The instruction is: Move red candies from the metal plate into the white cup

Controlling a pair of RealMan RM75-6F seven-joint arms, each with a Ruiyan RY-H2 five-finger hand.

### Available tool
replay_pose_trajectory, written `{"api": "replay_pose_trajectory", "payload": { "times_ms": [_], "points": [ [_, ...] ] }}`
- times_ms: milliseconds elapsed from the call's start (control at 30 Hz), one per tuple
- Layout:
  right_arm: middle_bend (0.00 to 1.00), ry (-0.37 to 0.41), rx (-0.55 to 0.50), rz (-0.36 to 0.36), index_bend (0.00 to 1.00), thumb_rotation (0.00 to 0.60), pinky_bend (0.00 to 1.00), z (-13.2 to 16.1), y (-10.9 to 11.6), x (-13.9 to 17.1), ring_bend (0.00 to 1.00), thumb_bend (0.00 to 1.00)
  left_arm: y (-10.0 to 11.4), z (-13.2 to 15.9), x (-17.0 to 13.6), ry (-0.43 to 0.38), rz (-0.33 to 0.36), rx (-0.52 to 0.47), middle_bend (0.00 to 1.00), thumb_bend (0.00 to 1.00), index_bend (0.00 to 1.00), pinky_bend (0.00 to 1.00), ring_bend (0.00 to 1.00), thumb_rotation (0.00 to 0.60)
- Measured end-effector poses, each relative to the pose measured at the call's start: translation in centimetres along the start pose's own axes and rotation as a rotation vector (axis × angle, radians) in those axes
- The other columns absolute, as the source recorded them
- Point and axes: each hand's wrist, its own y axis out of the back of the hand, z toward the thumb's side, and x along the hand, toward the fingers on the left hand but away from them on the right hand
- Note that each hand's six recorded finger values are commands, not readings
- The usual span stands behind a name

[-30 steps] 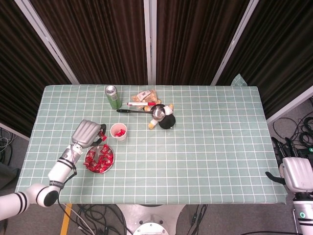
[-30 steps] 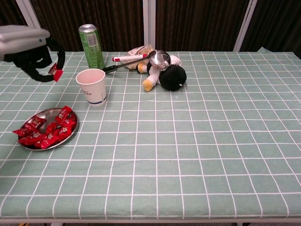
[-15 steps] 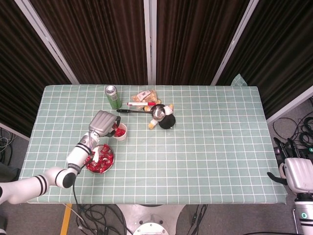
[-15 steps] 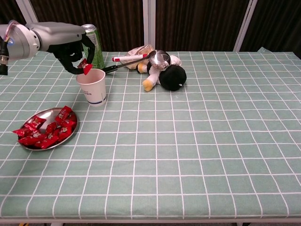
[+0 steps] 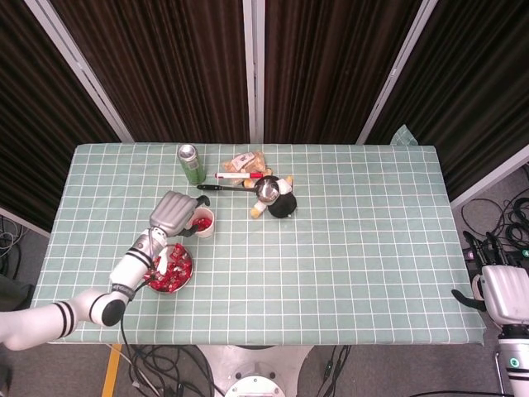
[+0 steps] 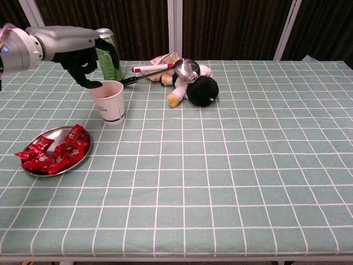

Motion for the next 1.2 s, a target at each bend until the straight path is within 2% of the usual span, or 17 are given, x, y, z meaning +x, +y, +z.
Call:
{"api": "replay_pose_trajectory", "payload": {
  "times_ms": [133,233,400,533,633,767,1200],
  "points": [
    [0.18,0.007,0.0,-0.003,0.02,0.6,0.24,0.1,0.1,0.0,0.0,0.02,0.9,-1.3,-2.4,0.01,0.063,-0.029,0.96,0.33,0.39,1.0,0.94,0.6],
    [0.18,0.01,0.0,-0.006,0.03,0.6,0.24,0.2,0.2,0.1,0.0,0.02,0.4,-2.6,-4.6,0.021,0.083,-0.041,0.96,0.33,0.43,1.0,0.94,0.6],
    [0.18,0.02,-0.001,-0.007,0.02,0.6,0.24,0.5,0.2,0.3,0.0,0.02,-2.4,-4.4,-7.7,0.038,0.023,-0.023,0.96,0.33,0.45,1.0,0.94,0.6],
    [0.18,0.026,-0.001,-0.006,0.03,0.6,0.24,0.7,0.2,0.4,0.0,0.02,-4.7,-5.2,-9.0,0.048,-0.046,0.035,0.96,0.33,0.47,1.0,0.94,0.6],
    [0.18,0.032,-0.001,-0.005,0.02,0.6,0.24,0.9,0.2,0.3,0.0,0.02,-6.6,-5.6,-9.3,0.053,-0.103,0.086,0.96,0.33,0.47,1.0,0.94,0.6],
    [0.18,0.034,0.0,-0.004,0.03,0.6,0.25,0.9,0.2,0.3,0.0,0.02,-8.2,-5.8,-9.1,0.064,-0.141,0.102,0.96,0.33,0.47,1.0,0.94,0.6],
    [0.18,0.019,0.005,-0.003,0.02,0.6,0.25,0.7,0.3,0.4,0.0,0.02,-9.5,-4.7,-6.2,0.05,-0.124,0.091,0.97,0.3,0.47,1.0,0.94,0.6]
  ]
}}
